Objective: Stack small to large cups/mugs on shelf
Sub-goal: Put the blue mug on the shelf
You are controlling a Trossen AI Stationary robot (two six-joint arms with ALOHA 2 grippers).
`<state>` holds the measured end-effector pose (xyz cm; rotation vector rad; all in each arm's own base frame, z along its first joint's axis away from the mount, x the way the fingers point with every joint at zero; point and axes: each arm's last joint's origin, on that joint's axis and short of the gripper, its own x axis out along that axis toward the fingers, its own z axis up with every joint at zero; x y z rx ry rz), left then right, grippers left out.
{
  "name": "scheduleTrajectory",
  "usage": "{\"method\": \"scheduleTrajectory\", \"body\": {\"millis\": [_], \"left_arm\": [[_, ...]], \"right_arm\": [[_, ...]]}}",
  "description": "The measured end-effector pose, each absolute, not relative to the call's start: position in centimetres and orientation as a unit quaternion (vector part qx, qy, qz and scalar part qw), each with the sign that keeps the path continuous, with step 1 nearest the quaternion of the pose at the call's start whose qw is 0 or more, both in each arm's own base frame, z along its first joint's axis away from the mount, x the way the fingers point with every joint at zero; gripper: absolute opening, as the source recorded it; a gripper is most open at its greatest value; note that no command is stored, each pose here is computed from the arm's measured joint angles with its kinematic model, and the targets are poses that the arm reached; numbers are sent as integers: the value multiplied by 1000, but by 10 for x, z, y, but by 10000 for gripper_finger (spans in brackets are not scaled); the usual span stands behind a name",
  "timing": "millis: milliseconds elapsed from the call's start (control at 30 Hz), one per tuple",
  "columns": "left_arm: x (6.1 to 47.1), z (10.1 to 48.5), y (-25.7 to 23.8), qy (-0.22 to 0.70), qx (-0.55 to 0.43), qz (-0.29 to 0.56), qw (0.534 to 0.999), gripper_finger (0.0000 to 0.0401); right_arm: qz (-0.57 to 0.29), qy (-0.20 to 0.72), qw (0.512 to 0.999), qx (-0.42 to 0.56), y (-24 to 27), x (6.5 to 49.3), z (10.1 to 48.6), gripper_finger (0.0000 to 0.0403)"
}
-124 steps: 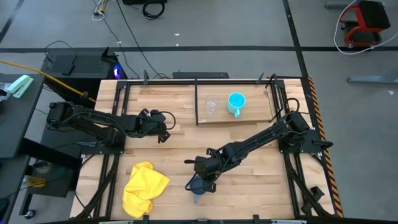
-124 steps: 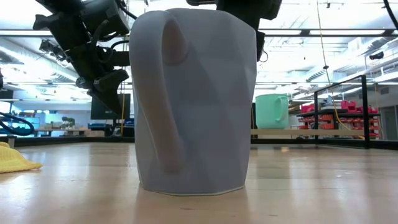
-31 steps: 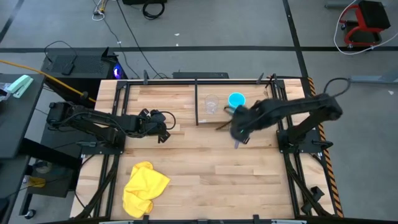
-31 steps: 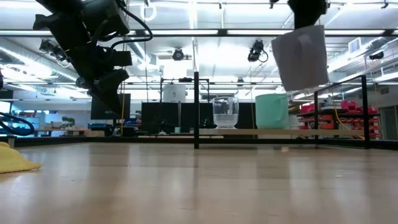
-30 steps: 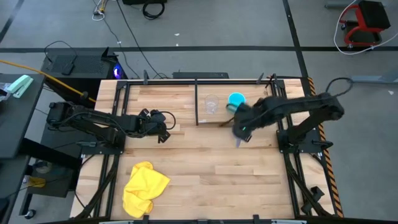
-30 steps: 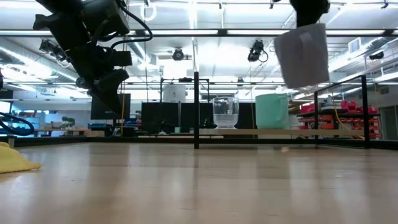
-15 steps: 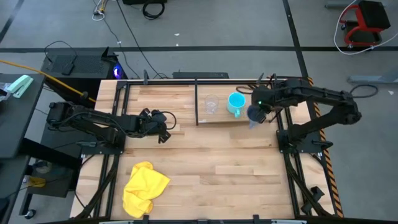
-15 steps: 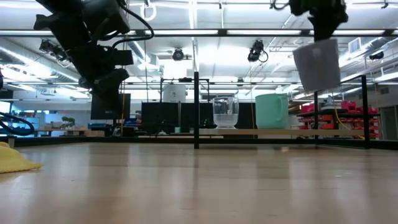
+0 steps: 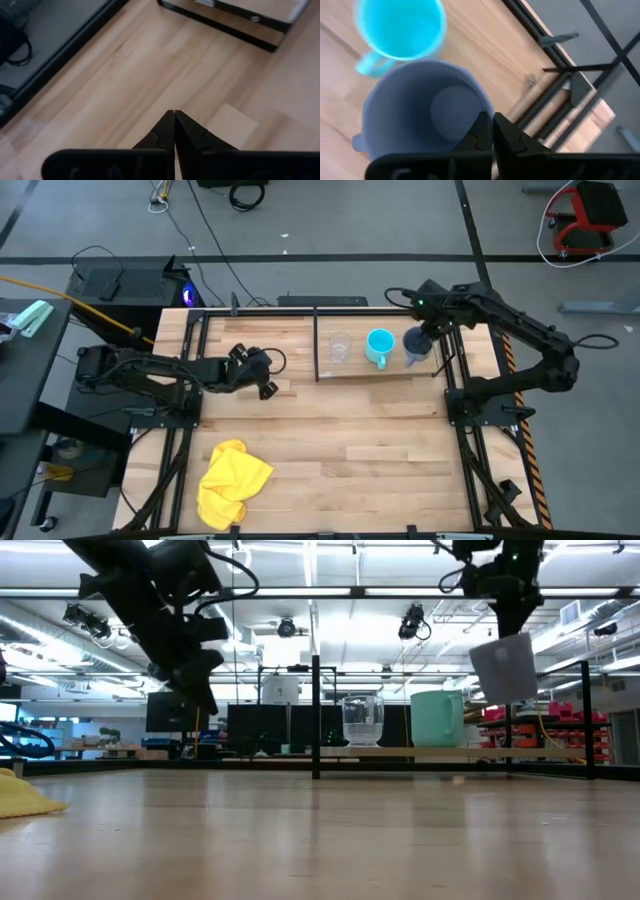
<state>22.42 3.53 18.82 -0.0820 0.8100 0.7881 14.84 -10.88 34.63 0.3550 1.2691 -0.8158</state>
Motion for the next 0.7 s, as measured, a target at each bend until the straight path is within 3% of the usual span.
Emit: {"method": "scheduleTrajectory", "body": {"millis": [300, 700], "left_arm": [[221, 188, 51, 393, -52, 383, 834, 19], [222, 187, 51, 400, -50, 368, 838, 8]], "right_arm": [[-349, 596, 705, 163, -145, 143, 336, 2], [-308, 576, 742, 153, -164, 145, 333, 2]]}}
